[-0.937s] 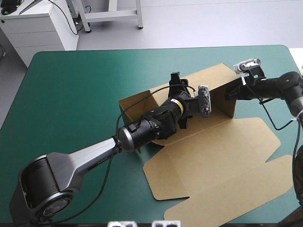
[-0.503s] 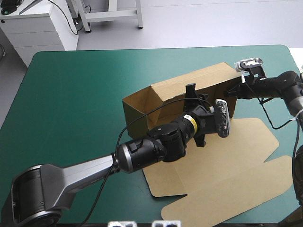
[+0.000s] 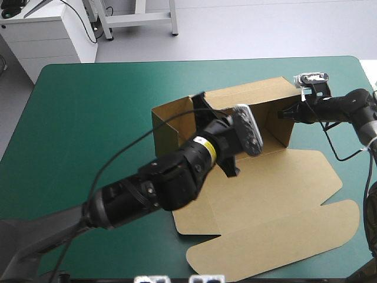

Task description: Fold the box

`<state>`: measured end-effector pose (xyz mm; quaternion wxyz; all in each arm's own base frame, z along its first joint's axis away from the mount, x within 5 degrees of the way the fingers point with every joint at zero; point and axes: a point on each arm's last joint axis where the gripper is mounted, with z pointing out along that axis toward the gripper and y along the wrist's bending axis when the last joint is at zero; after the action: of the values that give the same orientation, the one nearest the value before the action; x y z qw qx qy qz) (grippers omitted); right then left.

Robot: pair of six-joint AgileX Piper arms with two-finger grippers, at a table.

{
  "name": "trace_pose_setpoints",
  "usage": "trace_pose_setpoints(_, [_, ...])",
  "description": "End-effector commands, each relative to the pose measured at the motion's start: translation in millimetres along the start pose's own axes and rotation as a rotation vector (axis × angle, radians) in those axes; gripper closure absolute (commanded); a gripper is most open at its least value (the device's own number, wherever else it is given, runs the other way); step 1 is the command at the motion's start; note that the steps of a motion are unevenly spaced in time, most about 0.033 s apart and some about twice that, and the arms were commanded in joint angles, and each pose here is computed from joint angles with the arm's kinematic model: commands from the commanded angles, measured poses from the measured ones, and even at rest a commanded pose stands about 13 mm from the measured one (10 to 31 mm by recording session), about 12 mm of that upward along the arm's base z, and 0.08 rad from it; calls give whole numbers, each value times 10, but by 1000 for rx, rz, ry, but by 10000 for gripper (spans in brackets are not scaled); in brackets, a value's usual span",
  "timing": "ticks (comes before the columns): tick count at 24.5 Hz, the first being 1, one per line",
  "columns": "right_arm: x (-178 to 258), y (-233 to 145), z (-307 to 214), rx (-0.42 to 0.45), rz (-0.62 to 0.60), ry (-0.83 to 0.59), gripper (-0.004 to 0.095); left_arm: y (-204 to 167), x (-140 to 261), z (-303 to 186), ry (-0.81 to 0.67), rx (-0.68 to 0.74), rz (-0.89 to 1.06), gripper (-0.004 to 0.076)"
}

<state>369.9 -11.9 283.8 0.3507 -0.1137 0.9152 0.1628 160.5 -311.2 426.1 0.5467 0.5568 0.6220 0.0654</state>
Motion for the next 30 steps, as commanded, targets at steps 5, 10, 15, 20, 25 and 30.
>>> trace_pose_setpoints(5, [-138,409,-431,-64,58,-32,905,1382,516,-645,5,-389,-273,731])
trace_pose_setpoints(10, [-286,754,-593,-44,83,12,905,1848,1083,-881,151,-532,-458,732])
trace_pose_setpoints(15, [-508,1217,-748,47,25,64,906,2150,1805,-999,307,-589,-712,732])
trace_pose_setpoints(20, [-513,1321,-614,51,70,251,905,2117,2245,-951,384,-526,-864,732])
trace_pose_setpoints(25, [-476,1418,-308,46,47,317,905,2028,2413,-881,448,-501,-889,732])
trace_pose_setpoints(30, [-480,1330,90,97,12,309,903,1941,2471,-813,469,-448,-908,732])
